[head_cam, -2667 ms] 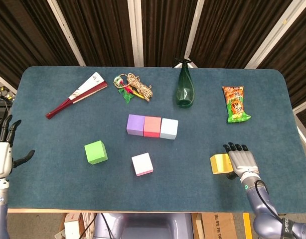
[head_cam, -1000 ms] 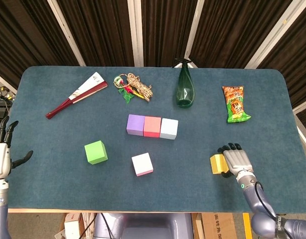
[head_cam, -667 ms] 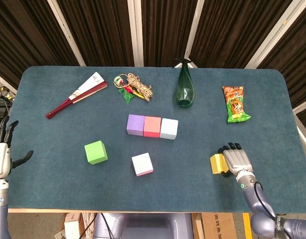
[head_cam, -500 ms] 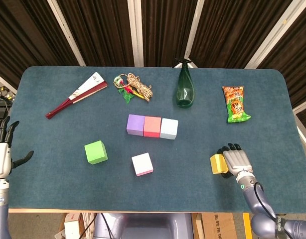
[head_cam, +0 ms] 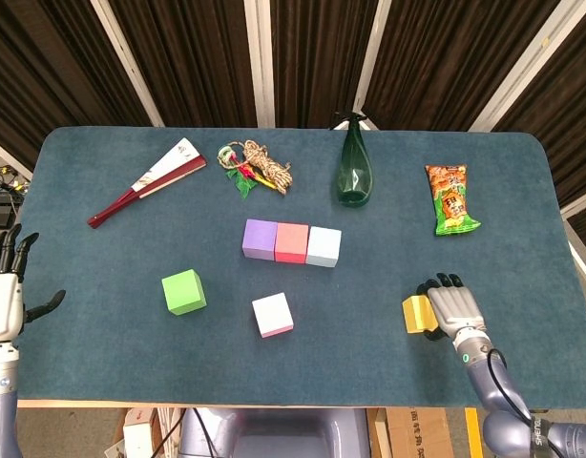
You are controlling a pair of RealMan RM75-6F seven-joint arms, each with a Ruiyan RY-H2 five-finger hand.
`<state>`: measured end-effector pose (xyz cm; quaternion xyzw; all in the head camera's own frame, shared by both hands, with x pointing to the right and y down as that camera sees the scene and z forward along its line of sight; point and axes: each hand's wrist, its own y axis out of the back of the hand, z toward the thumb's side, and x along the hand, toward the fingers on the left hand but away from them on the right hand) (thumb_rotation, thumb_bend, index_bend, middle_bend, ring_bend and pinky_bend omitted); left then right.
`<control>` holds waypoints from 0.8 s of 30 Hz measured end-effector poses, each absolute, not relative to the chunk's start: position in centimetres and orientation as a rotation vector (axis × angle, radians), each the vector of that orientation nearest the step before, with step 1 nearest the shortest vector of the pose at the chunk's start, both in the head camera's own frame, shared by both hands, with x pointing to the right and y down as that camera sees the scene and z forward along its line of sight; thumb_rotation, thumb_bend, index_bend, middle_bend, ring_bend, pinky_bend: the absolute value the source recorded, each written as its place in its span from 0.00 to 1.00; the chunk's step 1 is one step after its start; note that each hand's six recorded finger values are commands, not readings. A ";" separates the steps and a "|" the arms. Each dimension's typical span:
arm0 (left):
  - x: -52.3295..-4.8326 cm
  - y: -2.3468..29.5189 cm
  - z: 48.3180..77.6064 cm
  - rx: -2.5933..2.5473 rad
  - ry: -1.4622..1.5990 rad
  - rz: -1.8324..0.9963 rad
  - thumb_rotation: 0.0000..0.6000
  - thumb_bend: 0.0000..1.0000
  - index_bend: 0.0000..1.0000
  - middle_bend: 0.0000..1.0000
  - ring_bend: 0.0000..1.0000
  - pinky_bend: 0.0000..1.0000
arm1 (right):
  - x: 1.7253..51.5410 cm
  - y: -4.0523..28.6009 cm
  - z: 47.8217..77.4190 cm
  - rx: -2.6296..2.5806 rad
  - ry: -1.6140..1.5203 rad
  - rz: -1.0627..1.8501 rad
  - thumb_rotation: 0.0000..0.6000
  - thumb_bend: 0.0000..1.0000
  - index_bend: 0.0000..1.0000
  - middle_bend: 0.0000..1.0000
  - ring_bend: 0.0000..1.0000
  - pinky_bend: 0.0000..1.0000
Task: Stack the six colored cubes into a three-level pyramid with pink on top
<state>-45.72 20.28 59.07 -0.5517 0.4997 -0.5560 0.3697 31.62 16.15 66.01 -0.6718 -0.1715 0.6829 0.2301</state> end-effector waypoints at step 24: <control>-45.6 20.3 59.2 -1.420 1.279 -1.431 1.00 0.20 0.14 0.00 0.00 0.00 | 31.5 16.0 66.4 -1.852 -0.520 1.862 1.00 0.27 0.39 0.37 0.18 0.01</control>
